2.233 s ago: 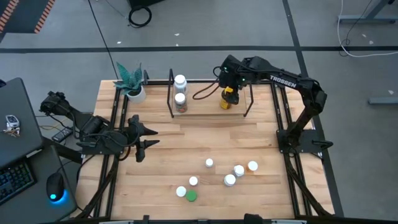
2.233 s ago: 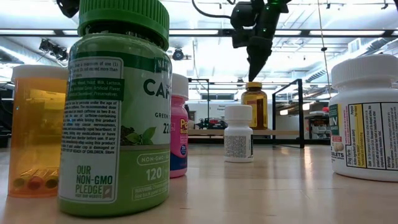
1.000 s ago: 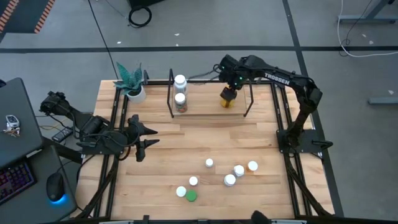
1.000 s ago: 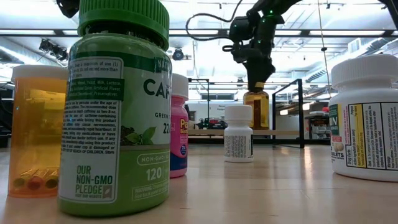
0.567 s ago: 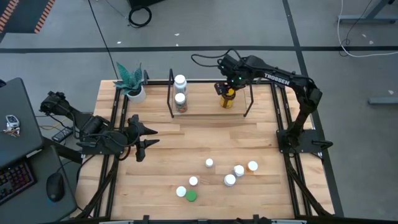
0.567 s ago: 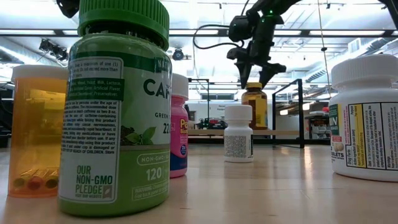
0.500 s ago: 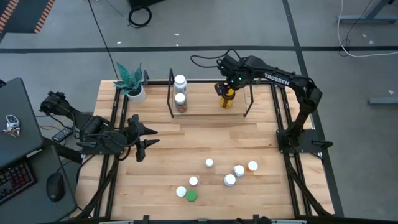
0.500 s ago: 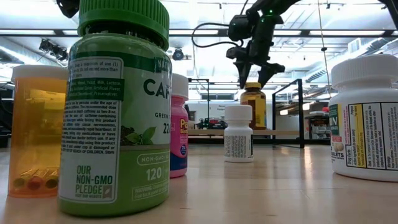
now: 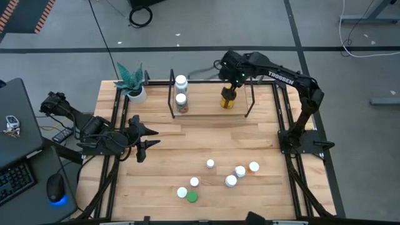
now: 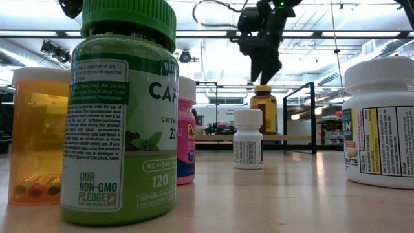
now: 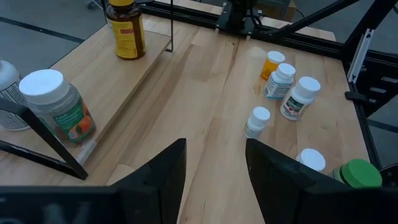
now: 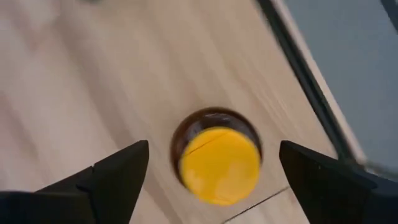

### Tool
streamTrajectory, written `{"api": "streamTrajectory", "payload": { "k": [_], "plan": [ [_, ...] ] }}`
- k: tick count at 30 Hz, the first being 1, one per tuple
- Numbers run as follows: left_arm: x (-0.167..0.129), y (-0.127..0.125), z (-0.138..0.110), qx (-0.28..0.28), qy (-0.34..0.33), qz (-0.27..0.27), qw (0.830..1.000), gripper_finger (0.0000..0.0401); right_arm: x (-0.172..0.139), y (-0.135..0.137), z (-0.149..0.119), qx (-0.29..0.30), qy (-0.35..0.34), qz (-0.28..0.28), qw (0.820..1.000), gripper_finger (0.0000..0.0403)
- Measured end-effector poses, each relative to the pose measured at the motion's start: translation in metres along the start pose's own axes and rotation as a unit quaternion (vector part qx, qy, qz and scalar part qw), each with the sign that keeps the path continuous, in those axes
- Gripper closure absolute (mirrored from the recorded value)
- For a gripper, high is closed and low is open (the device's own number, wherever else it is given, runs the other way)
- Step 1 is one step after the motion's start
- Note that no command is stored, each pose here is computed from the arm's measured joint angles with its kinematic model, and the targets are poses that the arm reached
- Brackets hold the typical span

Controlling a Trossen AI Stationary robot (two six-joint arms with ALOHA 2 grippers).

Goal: Pick and place medicine bottles onto shelf by color
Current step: Put the yellow pill bottle on the shelf

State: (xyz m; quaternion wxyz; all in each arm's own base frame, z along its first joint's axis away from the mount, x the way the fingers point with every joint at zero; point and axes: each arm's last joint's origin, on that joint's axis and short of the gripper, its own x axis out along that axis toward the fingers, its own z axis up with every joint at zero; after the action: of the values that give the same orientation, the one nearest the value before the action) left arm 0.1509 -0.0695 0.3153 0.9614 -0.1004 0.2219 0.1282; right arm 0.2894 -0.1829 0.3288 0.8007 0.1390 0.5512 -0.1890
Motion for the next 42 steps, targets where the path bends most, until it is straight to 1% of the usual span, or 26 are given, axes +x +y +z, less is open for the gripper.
{"api": "streamTrajectory", "payload": {
  "k": [3, 5, 8, 11, 14, 19, 26, 30, 32, 35, 38, 42],
  "plan": [
    [0.000, 0.000, 0.000, 0.000, 0.000, 0.000, 1.000, 0.0227, 0.000, 0.004, -0.002, -0.115, 0.011, 0.006, 0.993, 0.0033],
    [0.000, 0.000, 0.000, -0.002, 0.000, 0.000, 1.000, 0.0227, 0.000, 0.007, -0.002, -0.183, 0.012, 0.006, 0.983, 0.0038],
    [0.000, 0.000, 0.000, -0.009, 0.000, 0.000, 1.000, 0.0227, 0.000, 0.008, -0.002, -0.268, 0.012, 0.007, 0.963, 0.0050],
    [0.000, 0.000, 0.000, -0.013, 0.000, 0.000, 1.000, 0.0227, 0.000, 0.008, -0.002, -0.325, 0.012, 0.008, 0.945, 0.0061],
    [0.000, 0.000, 0.000, -0.015, 0.000, 0.000, 1.000, 0.0227, 0.000, 0.008, -0.002, -0.352, 0.012, 0.007, 0.936, 0.0072],
    [0.000, 0.000, 0.000, -0.014, 0.000, 0.000, 1.000, 0.0227, 0.004, 0.003, -0.002, -0.345, 0.009, 0.008, 0.939, 0.0085],
    [0.000, 0.000, 0.000, -0.014, -0.001, 0.002, 1.000, 0.0228, 0.022, -0.001, -0.012, -0.337, 0.040, 0.019, 0.940, 0.0087],
    [0.000, 0.000, 0.000, -0.014, -0.001, 0.002, 1.000, 0.0228, 0.028, -0.002, -0.013, -0.336, 0.041, 0.009, 0.941, 0.0090],
    [0.000, 0.000, 0.000, -0.015, -0.001, 0.002, 1.000, 0.0227, 0.029, -0.002, -0.012, -0.327, 0.037, 0.006, 0.944, 0.0095],
    [0.000, 0.000, 0.000, -0.016, -0.001, 0.002, 1.000, 0.0227, 0.028, -0.002, -0.012, -0.294, 0.033, 0.003, 0.955, 0.0110],
    [0.000, 0.000, 0.000, -0.016, -0.001, 0.002, 1.000, 0.0227, 0.028, -0.002, -0.012, -0.246, 0.032, 0.002, 0.969, 0.0131],
    [0.000, 0.000, 0.000, -0.016, -0.001, 0.002, 1.000, 0.0227, 0.027, -0.002, -0.012, -0.152, 0.032, -0.002, 0.988, 0.0164]
  ]
}}
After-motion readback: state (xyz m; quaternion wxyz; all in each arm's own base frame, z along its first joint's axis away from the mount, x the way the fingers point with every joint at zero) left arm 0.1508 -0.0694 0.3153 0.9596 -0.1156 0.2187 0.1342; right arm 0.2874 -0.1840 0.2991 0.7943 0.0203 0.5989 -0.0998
